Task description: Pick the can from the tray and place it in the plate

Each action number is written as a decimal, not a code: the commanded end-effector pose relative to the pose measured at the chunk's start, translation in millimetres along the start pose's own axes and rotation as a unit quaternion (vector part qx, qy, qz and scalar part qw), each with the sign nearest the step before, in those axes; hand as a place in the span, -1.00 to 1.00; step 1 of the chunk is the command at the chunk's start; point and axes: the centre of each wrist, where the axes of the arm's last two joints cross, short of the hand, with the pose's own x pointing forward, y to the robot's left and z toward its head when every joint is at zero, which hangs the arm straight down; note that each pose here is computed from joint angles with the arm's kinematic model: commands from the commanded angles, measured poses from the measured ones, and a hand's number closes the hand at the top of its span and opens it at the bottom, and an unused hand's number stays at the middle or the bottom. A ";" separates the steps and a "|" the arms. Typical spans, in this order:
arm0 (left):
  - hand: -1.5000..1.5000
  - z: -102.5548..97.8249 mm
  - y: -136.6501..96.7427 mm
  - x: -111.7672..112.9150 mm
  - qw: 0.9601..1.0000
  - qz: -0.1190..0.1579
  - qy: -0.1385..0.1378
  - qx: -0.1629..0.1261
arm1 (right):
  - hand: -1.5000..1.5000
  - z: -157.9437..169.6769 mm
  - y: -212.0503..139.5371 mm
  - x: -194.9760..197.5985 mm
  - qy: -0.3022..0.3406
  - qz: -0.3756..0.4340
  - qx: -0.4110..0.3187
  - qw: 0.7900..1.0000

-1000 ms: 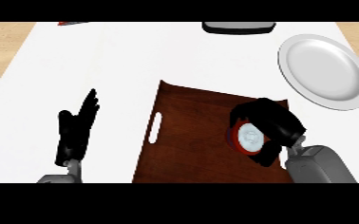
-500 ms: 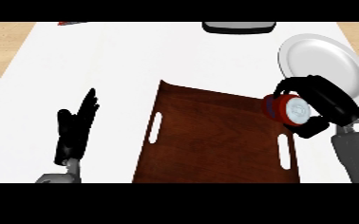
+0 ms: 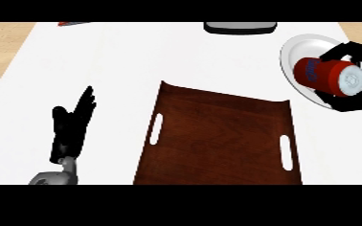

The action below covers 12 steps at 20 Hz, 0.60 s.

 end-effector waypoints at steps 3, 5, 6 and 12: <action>0.00 4.4 -18.0 -2.6 1.000 -0.008 -0.003 0.004 | 1.00 -22.5 -34.8 -27.5 0.070 -0.011 -0.039 0.997; 0.00 10.5 -15.2 -9.4 1.000 0.000 -0.002 -0.003 | 1.00 -11.5 -30.7 -42.7 0.085 0.000 -0.044 0.995; 0.00 6.8 -2.4 1.0 1.000 -0.002 -0.007 -0.013 | 1.00 -18.2 -32.4 -47.1 0.084 -0.010 -0.035 0.996; 0.00 -1.4 -3.7 -4.5 1.000 -0.008 -0.010 -0.009 | 1.00 -31.5 -13.9 -77.5 0.119 0.019 -0.019 0.993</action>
